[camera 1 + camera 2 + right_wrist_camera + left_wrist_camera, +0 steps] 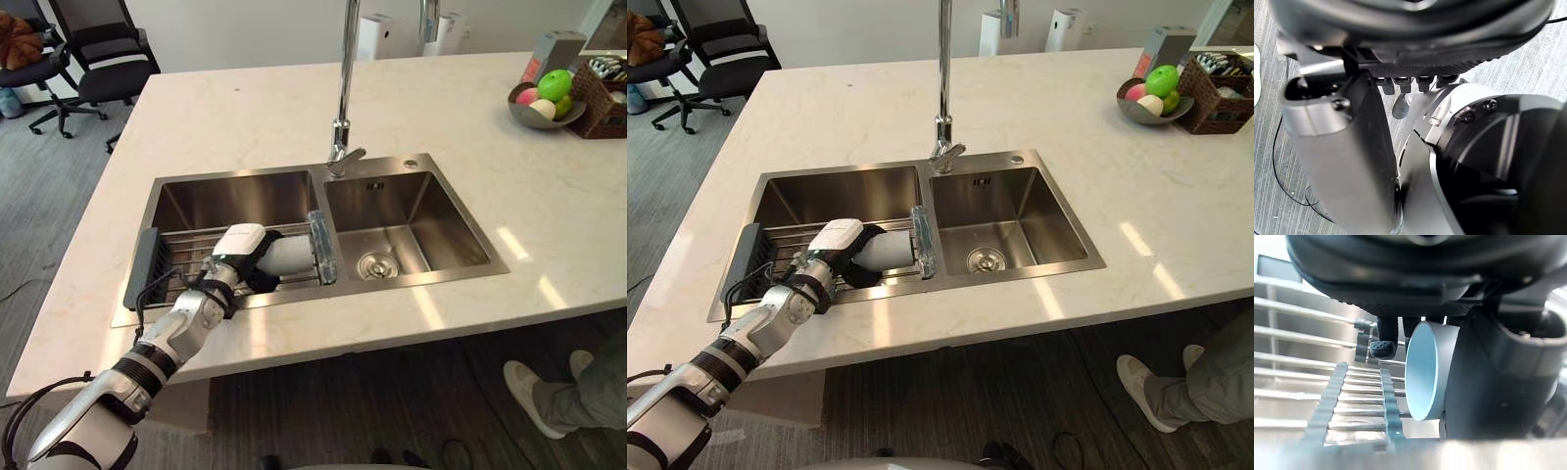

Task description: Walk over to the sink, pick up the cup, carry it to the dishwasher, place the cup inside the dishwasher, then close the dishwasher door

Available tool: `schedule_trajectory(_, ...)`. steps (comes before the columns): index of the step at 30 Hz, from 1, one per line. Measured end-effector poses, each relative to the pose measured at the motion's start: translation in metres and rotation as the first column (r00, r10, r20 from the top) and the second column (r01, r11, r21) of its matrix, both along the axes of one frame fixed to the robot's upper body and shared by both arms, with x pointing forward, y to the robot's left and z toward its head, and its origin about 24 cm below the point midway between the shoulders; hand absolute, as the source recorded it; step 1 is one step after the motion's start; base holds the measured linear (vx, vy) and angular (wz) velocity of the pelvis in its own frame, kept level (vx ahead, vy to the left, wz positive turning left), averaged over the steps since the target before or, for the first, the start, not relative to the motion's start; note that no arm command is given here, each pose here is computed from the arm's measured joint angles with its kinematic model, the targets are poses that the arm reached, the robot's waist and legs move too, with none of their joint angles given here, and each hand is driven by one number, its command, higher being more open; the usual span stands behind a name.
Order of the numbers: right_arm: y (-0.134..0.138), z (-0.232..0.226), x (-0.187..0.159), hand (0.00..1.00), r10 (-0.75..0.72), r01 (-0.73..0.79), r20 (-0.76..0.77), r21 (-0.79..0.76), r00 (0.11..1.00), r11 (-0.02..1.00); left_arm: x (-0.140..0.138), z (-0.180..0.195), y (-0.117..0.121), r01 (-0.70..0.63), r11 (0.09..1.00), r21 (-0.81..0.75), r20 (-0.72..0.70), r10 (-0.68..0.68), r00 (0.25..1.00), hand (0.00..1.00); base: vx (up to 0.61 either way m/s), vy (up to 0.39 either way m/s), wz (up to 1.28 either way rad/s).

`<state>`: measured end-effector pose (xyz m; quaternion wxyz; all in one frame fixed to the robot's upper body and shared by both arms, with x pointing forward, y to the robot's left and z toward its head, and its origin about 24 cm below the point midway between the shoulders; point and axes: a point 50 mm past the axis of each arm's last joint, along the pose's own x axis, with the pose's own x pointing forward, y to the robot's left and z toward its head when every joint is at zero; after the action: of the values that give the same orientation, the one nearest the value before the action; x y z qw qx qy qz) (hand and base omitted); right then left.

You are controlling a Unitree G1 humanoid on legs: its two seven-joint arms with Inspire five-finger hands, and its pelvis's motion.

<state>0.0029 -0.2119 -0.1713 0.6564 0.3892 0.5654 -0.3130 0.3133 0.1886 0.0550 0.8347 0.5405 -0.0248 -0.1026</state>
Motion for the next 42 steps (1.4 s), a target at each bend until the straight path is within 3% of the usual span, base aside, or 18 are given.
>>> schedule_trajectory(4,-0.002,0.0,0.0,1.0,-0.002,0.002,0.001,0.0,1.0,1.0,-0.015,0.006,-0.006,-0.043,0.935,-0.351,-0.009,0.043,0.999,0.0,0.02,-0.022,0.15)
schedule_trajectory(6,-0.004,0.0,-0.001,1.0,-0.026,0.026,-0.002,-0.002,1.0,1.0,-0.023,0.015,-0.011,-0.051,0.836,-0.547,0.007,0.065,0.998,0.0,0.0,-0.018,0.19)
schedule_trajectory(9,-0.007,0.001,-0.004,1.0,-0.041,0.041,-0.006,-0.007,0.999,0.999,-0.023,0.025,-0.005,-0.064,0.737,-0.673,0.042,0.124,0.991,0.0,-0.03,-0.012,0.2)
schedule_trajectory(11,-0.009,0.001,-0.007,1.0,-0.068,0.067,-0.013,-0.008,0.998,0.998,-0.025,0.037,0.016,-0.088,0.659,-0.747,0.097,0.239,0.966,0.0,-0.05,-0.013,0.23)
schedule_trajectory(17,-0.012,0.002,-0.016,1.0,-0.107,0.107,-0.011,-0.017,0.994,0.994,-0.04,0.065,0.061,-0.083,0.565,-0.821,0.249,0.485,0.838,0.0,-0.03,-0.012,0.22)
schedule_trajectory(22,-0.014,0.001,-0.019,1.0,-0.17,0.17,0.002,-0.029,0.985,0.985,-0.065,0.084,0.107,-0.084,0.467,-0.88,0.318,0.712,0.626,0.0,0.03,-0.008,0.14)
schedule_trajectory(25,-0.015,0.001,-0.014,1.0,-0.147,0.147,0.004,-0.037,0.989,0.988,-0.089,0.084,0.142,0.002,0.249,-0.969,0.211,0.818,0.534,0.0,0.0,-0.009,0.2)
schedule_trajectory(27,-0.014,0.001,-0.015,1.0,-0.089,0.088,-0.019,-0.036,0.996,0.995,-0.101,0.078,0.155,0.04,0.125,-0.991,0.128,0.85,0.511,0.0,-0.04,-0.019,0.68)
schedule_trajectory(30,-0.009,0.001,-0.011,1.0,0.022,-0.023,-0.021,-0.047,1.0,0.999,-0.126,0.073,0.172,0.042,0.082,-0.996,0.092,0.877,0.471,0.0,-0.07,-0.023,1.11)
schedule_trajectory(31,-0.009,0.001,-0.011,1.0,0.035,-0.036,-0.022,-0.054,0.999,0.998,-0.132,0.074,0.176,0.051,0.082,-0.995,0.096,0.884,0.458,0.0,-0.13,-0.027,1.23)
schedule_trajectory(33,-0.011,0.002,-0.014,1.0,0.027,-0.028,-0.015,-0.076,1.0,0.997,-0.16,0.079,0.198,0.07,0.099,-0.993,0.118,0.924,0.365,0.0,-0.11,0.003,1.31)
schedule_trajectory(35,-0.012,0.002,-0.011,1.0,0.033,-0.032,0.007,-0.115,0.999,0.993,-0.19,0.086,0.221,0.017,0.211,-0.977,0.21,0.959,0.187,0.0,-0.06,0.087,1.25)
schedule_trajectory(36,-0.015,0.003,-0.01,1.0,0.045,-0.042,0.013,-0.14,0.999,0.989,-0.201,0.088,0.225,-0.021,0.256,-0.966,0.251,0.958,0.137,0.0,-0.02,0.135,0.86)
schedule_trajectory(37,-0.028,0.006,-0.007,1.0,0.073,-0.068,0.02,-0.201,0.997,0.977,-0.224,0.096,0.232,-0.119,0.348,-0.93,0.344,0.937,0.056,0.0,-0.01,0.141,0.98)
schedule_trajectory(39,-0.03,0.005,-0.012,1.0,0.066,-0.063,0.003,-0.231,0.998,0.971,-0.23,0.11,0.238,-0.192,0.47,-0.862,0.472,0.881,0.04,0.0,-0.08,0.098,2.2)
schedule_trajectory(40,-0.021,0.002,-0.013,1.0,0.037,-0.032,0.018,-0.227,0.999,0.973,-0.222,0.119,0.241,-0.182,0.505,-0.843,0.506,0.861,0.048,0.0,-0.05,-0.004,2.79)
schedule_trajectory(42,-0.028,0.004,-0.009,1.0,0.037,-0.029,0.028,-0.262,0.999,0.965,-0.214,0.122,0.242,-0.188,0.535,-0.824,0.534,0.843,0.062,0.0,0.08,0.074,1.95)
